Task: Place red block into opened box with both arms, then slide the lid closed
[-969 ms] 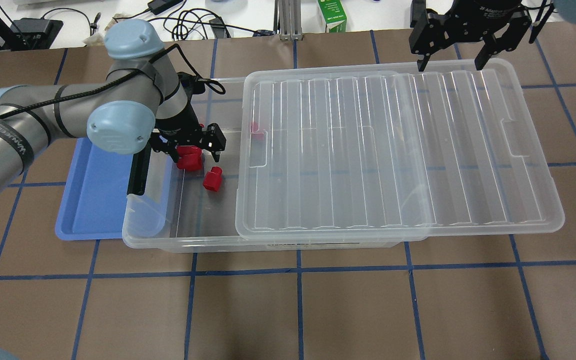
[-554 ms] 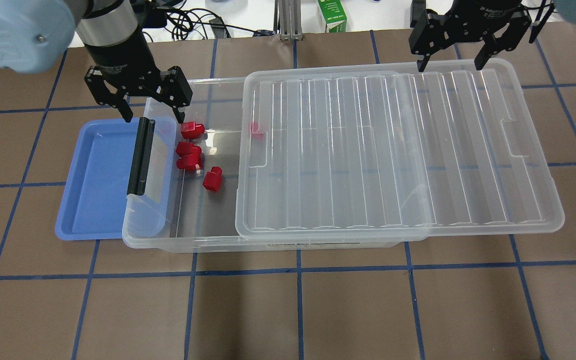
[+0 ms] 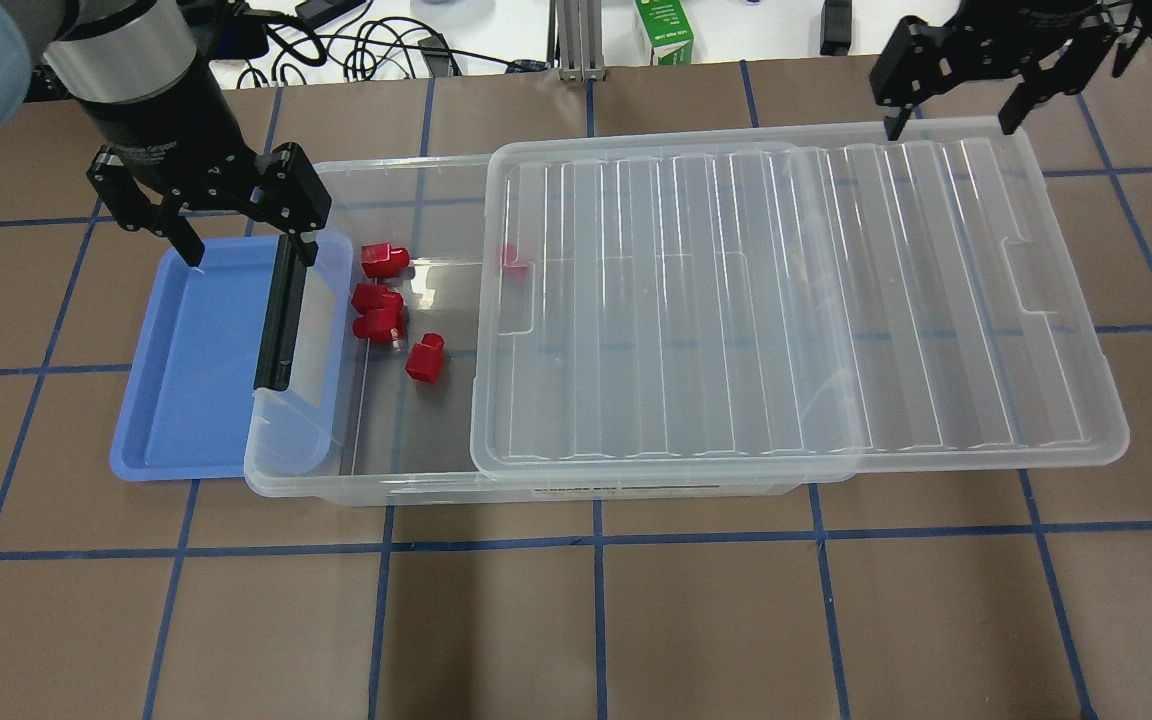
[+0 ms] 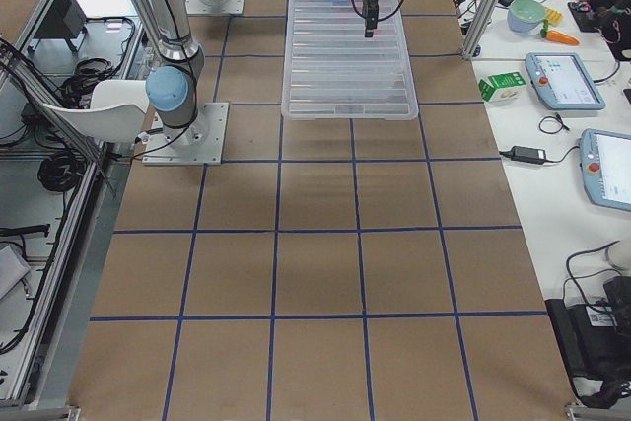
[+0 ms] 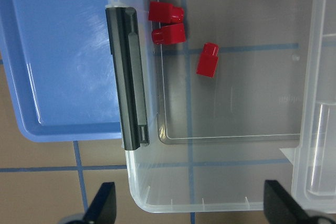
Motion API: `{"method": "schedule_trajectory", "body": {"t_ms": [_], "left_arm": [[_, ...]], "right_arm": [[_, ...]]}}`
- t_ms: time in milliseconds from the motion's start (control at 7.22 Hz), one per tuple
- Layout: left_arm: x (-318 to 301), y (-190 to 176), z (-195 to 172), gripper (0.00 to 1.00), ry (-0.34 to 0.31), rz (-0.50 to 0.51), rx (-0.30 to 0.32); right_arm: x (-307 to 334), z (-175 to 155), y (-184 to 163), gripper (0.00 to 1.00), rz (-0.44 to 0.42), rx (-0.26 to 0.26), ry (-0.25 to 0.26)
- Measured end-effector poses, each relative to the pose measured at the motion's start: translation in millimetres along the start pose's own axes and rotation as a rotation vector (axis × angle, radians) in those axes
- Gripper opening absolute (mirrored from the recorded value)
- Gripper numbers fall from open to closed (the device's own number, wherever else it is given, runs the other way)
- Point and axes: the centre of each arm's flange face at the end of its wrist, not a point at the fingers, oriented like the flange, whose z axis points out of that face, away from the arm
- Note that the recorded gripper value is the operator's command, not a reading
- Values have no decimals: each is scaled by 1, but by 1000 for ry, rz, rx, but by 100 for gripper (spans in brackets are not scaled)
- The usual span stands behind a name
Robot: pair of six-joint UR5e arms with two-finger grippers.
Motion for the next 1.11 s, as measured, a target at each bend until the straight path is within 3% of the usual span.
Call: {"method": "schedule_trajectory", "body": {"t_ms": [277,554,831,1108], "left_arm": [[-5,9,4,100,1,-13,-5],[-4,15,0,100,7,-13,2],[-4,18,-2,100,9,-12,4],[-4,17,-1,100,14,-13,3]], "right_arm": [[110,13,5,100,-34,-23,8],[183,64,13,100,-61,-48,2],[207,127,24,100,-48,-59,-12],[203,152,32,100,-39,-67,-23]]}}
